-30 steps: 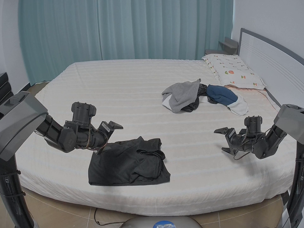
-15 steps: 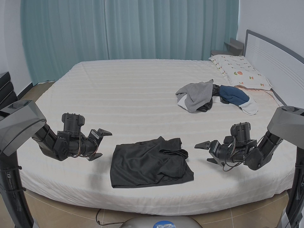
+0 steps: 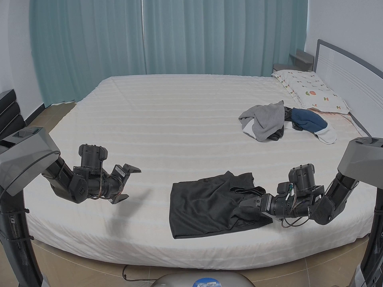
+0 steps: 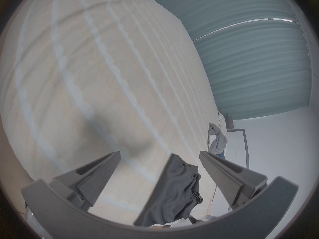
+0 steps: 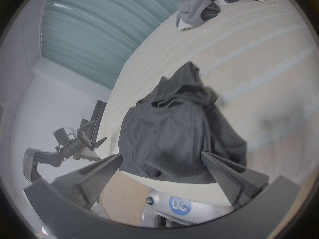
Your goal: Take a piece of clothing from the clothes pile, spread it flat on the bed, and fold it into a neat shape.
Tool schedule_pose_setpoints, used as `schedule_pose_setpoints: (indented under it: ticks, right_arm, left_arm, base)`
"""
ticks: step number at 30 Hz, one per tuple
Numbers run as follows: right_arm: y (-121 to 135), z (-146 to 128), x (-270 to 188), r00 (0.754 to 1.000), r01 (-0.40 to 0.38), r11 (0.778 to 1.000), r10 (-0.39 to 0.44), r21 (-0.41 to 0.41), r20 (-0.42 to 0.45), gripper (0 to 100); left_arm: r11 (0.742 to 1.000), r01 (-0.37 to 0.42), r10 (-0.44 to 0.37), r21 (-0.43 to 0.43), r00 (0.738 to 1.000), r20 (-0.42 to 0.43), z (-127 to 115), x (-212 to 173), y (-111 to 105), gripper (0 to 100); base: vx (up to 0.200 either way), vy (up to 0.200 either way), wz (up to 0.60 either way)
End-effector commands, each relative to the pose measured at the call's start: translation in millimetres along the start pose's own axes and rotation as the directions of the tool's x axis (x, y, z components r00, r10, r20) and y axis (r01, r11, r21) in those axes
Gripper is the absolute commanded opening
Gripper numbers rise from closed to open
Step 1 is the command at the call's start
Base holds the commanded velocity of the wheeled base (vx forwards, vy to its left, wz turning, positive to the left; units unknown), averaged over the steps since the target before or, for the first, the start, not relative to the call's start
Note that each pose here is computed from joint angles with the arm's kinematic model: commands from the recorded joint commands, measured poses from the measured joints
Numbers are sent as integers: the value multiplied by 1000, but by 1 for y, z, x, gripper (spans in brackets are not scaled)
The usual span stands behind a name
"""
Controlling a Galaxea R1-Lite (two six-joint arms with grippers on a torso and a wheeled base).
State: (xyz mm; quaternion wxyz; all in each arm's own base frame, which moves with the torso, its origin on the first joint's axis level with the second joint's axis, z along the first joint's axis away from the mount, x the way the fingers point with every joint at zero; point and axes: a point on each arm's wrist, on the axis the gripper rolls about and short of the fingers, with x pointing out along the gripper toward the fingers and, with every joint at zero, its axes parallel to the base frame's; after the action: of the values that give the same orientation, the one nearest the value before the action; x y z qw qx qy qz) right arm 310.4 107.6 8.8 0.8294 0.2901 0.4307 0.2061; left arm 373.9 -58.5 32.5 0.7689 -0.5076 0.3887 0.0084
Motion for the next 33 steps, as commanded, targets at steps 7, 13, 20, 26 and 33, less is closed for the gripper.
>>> schedule_pose_setpoints:
  ticks: [7,13,20,26,33]
  right_arm:
    - [-8,4,-17,999,28,1000,-27,-7,27,100]
    - [-18,2,-21,998,53,998,-53,-36,18,100]
    - [-24,-5,-12,998,61,998,-61,-31,-16,100]
    - [-27,-6,-11,997,73,997,-74,-28,-20,0]
    - [-44,-10,-25,992,121,988,-124,-97,-27,0]
  left_arm:
    - [1000,-4,4,0,1000,-4,-1,1,1,100]
    - [1000,-4,4,2,1000,-4,-1,1,1,100]
    - [1000,-9,9,21,1000,-6,-2,1,2,100]
    - [1000,-8,8,22,1000,-6,-2,1,2,100]
    - [1000,-6,6,21,1000,-7,-2,1,2,100]
  base:
    - [0,0,0]
    - [0,0,0]
    - [0,0,0]
    - [0,0,0]
    - [0,0,0]
